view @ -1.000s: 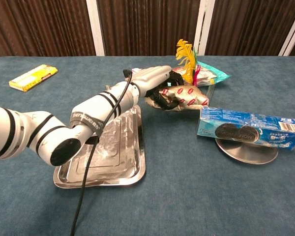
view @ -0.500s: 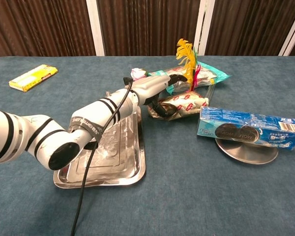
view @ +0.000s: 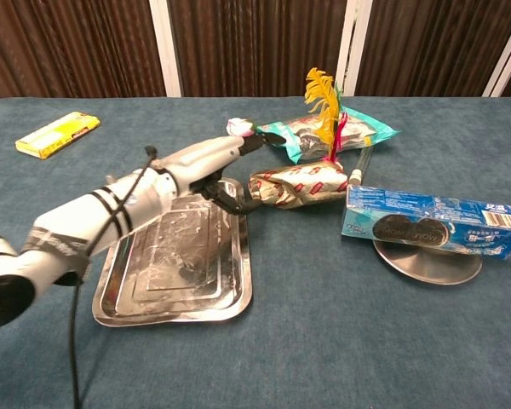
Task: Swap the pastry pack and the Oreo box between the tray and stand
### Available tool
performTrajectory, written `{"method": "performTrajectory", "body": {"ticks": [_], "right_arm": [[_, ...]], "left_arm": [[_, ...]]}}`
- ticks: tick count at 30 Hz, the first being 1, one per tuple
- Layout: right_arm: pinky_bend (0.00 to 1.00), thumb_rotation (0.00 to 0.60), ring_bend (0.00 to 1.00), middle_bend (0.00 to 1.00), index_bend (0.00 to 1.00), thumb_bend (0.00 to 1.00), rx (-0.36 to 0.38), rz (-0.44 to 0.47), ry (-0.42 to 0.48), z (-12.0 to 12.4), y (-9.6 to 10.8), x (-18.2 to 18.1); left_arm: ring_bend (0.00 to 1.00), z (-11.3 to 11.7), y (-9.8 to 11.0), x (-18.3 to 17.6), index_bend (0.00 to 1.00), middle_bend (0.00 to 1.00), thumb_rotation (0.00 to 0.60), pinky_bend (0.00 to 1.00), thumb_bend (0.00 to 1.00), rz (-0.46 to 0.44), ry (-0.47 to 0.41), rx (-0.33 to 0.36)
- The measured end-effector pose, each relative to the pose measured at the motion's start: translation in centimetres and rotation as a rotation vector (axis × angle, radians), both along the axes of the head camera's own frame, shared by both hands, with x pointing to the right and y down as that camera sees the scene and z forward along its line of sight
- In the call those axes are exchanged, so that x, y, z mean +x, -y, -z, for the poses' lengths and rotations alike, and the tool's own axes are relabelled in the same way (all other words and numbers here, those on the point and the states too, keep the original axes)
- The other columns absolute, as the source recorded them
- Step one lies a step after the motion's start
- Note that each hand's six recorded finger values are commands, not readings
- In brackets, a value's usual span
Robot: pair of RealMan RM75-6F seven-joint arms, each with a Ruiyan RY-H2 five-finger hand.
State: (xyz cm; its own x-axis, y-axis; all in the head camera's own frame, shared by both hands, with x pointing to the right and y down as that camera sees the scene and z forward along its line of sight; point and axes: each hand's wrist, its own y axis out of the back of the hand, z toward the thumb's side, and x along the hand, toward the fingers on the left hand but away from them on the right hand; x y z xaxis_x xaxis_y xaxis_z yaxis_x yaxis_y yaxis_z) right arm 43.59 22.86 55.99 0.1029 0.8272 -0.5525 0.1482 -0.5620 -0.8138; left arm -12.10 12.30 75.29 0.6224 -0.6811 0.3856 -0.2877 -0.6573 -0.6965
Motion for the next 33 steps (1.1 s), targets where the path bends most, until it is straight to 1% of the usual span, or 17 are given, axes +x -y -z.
{"method": "performTrajectory", "body": {"ticks": [4,7,10,14,17,20,25,27,29,31,33], "right_arm": [[0.0,0.6,0.0,0.0,0.0,0.17,-0.003,0.024,0.01,-1.0,1.5,-2.1],[0.0,0.6,0.0,0.0,0.0,0.17,-0.007,0.042,-0.009,-1.9,2.8,-3.4],[0.0,0.6,0.0,0.0,0.02,0.17,-0.021,0.061,-0.038,-3.2,4.2,-4.9],[0.04,0.6,0.0,0.04,0.09,0.18,-0.058,0.083,-0.063,-5.7,5.7,-7.4],[0.1,0.6,0.0,0.1,0.16,0.19,-0.085,0.099,-0.077,-7.8,6.6,-9.5],[0.16,0.6,0.01,0.15,0.26,0.2,-0.115,0.119,-0.087,-9.8,7.1,-11.8],[0.24,0.6,0.08,0.24,0.37,0.21,-0.159,0.135,-0.097,-12.1,7.5,-14.7],[0.31,0.6,0.14,0.29,0.42,0.22,-0.178,0.139,-0.096,-12.7,7.4,-15.5],[0.37,0.6,0.18,0.31,0.47,0.23,-0.198,0.147,-0.096,-13.3,7.3,-16.4],[0.43,0.6,0.25,0.37,0.54,0.27,-0.207,0.152,-0.095,-13.8,7.2,-17.3],[0.55,0.6,0.38,0.45,0.63,0.31,-0.202,0.15,-0.099,-14.1,7.3,-17.7]], "left_arm": [[0.0,2.9,-0.7,-2.0,0.0,0.0,0.6,0.0,0.38,-0.006,-0.021,0.025],[0.0,5.3,-0.9,-5.0,0.0,0.0,0.6,0.0,0.38,0.006,-0.005,0.058],[0.0,7.5,-1.2,-9.0,0.0,0.0,0.6,0.0,0.38,0.036,0.038,0.088],[0.0,10.0,-2.2,-14.9,0.0,0.0,0.6,0.0,0.37,0.11,0.1,0.111],[0.0,11.3,-3.5,-18.2,0.0,0.0,0.6,0.0,0.37,0.168,0.109,0.109],[0.0,12.3,-4.5,-20.5,0.0,0.0,0.6,0.0,0.37,0.214,0.103,0.097],[0.0,13.2,-5.0,-22.6,0.0,0.0,0.6,0.0,0.37,0.26,0.092,0.094],[0.0,13.4,-5.0,-23.2,0.0,0.0,0.6,0.0,0.37,0.273,0.091,0.093],[0.0,13.7,-4.9,-23.8,0.0,0.0,0.6,0.0,0.38,0.287,0.091,0.099],[0.0,13.8,-4.9,-24.1,0.0,0.0,0.6,0.0,0.38,0.297,0.093,0.104],[0.0,13.9,-5.0,-24.4,0.0,0.0,0.6,0.0,0.37,0.306,0.094,0.099]]}}
